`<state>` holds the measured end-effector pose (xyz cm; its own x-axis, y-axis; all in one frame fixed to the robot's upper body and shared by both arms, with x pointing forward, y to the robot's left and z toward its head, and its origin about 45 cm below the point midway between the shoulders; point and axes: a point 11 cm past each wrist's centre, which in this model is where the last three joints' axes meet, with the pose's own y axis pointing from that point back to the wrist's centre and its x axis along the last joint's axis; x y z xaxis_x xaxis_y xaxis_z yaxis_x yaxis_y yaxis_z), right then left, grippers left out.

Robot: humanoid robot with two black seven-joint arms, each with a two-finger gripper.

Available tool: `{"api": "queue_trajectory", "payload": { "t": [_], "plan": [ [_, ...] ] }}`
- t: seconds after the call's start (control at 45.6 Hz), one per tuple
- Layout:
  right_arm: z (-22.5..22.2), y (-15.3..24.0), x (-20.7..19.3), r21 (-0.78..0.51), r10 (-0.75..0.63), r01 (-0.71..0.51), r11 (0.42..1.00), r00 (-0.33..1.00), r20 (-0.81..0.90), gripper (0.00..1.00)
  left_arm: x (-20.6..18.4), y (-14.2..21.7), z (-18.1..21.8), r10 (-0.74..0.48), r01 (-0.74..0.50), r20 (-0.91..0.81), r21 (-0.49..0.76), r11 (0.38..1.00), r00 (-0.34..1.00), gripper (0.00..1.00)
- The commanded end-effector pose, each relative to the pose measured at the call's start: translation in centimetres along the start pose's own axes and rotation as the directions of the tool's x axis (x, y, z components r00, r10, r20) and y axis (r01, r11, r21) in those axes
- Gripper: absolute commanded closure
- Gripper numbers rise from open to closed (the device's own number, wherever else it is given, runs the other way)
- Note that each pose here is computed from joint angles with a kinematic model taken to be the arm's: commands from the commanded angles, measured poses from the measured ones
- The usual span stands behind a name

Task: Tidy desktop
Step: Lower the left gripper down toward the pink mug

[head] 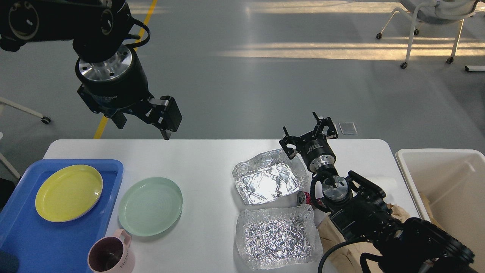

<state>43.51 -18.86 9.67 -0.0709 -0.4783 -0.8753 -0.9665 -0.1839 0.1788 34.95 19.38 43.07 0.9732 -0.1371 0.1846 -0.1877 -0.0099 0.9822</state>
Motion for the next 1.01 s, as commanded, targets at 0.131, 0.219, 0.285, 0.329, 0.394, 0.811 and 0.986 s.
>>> {"api": "queue_trajectory", "payload": {
  "t": [0.131, 0.219, 0.285, 0.329, 0.394, 0.811, 0.986],
  "plan": [
    [0.0, 0.0, 0.0, 0.000, 0.000, 0.000, 1.000, 1.000, 0.000, 0.00, -2.1, -5.2, -2.1, -0.142, 0.143, -0.031, 0.029, 0.989, 0.989, 0.06],
    [0.0, 0.0, 0.0, 0.000, 0.000, 0.000, 1.000, 1.000, 0.000, 0.00, -2.8, -6.9, -2.8, -0.182, 0.183, -0.049, 0.026, 0.983, 0.982, 0.06],
    [0.0, 0.0, 0.0, 0.000, 0.000, 0.000, 1.000, 1.000, 0.000, 0.00, -3.3, -7.8, -3.2, -0.206, 0.208, -0.062, 0.017, 0.978, 0.976, 0.06],
    [0.0, 0.0, 0.0, 0.000, -0.001, 0.001, 1.000, 1.000, 0.000, 0.00, -3.6, -8.3, -3.4, -0.222, 0.223, -0.069, 0.014, 0.975, 0.973, 0.06],
    [0.0, 0.0, 0.0, -0.001, 0.000, 0.000, 1.000, 1.000, -0.001, 0.00, -4.2, -9.3, -3.8, -0.253, 0.254, -0.083, 0.011, 0.967, 0.964, 0.06],
    [0.0, 0.0, 0.0, 0.000, 0.000, 0.000, 1.000, 1.000, 0.000, 0.00, -7.7, -15.0, -4.6, -0.387, 0.392, -0.089, 0.053, 0.918, 0.918, 0.06],
    [0.0, 0.0, 0.0, 0.000, 0.000, 0.000, 1.000, 1.000, 0.000, 0.00, -9.4, -18.1, -5.2, -0.391, 0.398, -0.099, 0.057, 0.916, 0.915, 0.06]
  ]
}}
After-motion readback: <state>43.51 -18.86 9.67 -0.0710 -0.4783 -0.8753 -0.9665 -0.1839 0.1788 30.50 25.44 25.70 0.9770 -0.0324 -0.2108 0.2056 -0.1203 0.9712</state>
